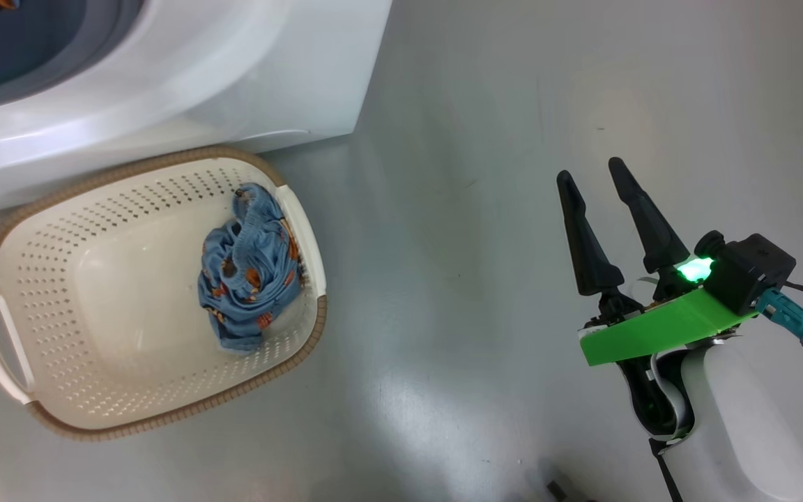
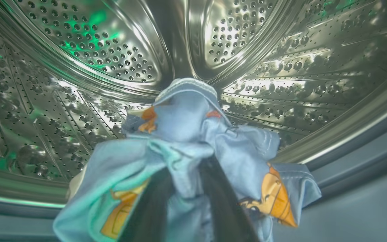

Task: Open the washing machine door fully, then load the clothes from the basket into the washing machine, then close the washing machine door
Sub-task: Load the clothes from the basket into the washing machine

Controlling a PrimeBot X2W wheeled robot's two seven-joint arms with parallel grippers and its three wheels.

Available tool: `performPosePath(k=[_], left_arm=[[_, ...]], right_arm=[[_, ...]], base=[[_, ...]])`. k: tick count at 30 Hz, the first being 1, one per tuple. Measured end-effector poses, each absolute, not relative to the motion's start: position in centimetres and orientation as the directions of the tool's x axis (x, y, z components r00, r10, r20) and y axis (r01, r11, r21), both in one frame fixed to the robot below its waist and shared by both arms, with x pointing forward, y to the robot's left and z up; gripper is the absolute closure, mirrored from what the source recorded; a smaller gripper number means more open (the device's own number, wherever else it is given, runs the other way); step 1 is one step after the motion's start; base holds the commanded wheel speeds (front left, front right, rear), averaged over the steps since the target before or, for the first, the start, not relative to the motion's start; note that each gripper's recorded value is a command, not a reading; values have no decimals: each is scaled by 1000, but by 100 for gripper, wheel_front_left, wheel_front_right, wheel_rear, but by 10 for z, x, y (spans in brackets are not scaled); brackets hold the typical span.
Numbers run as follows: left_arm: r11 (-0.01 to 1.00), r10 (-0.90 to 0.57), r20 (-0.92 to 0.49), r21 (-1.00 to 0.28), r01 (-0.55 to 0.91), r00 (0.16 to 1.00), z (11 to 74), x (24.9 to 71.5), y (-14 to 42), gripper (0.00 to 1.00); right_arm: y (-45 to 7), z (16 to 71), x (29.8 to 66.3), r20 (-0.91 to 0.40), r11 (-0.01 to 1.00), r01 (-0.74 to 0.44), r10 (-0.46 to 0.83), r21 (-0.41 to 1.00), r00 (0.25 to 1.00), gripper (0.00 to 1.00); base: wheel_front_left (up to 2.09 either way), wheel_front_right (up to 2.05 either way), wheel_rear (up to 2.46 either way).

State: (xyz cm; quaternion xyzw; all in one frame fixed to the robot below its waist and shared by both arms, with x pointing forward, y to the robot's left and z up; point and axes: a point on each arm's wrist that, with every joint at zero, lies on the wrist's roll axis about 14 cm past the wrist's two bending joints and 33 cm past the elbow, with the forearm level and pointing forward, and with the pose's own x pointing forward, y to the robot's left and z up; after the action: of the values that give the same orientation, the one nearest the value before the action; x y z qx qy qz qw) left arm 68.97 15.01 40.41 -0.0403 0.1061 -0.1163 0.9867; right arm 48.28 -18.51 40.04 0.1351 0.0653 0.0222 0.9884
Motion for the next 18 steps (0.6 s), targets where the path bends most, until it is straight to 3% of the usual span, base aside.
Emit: performPosePath(k=[18], left_arm=[[967,-233,-229,-158,200,945,408,678,156,0]], right_arm=[[-175,404,488,-109,956,-53,88,289,990,0]], base=[[0,0,0]])
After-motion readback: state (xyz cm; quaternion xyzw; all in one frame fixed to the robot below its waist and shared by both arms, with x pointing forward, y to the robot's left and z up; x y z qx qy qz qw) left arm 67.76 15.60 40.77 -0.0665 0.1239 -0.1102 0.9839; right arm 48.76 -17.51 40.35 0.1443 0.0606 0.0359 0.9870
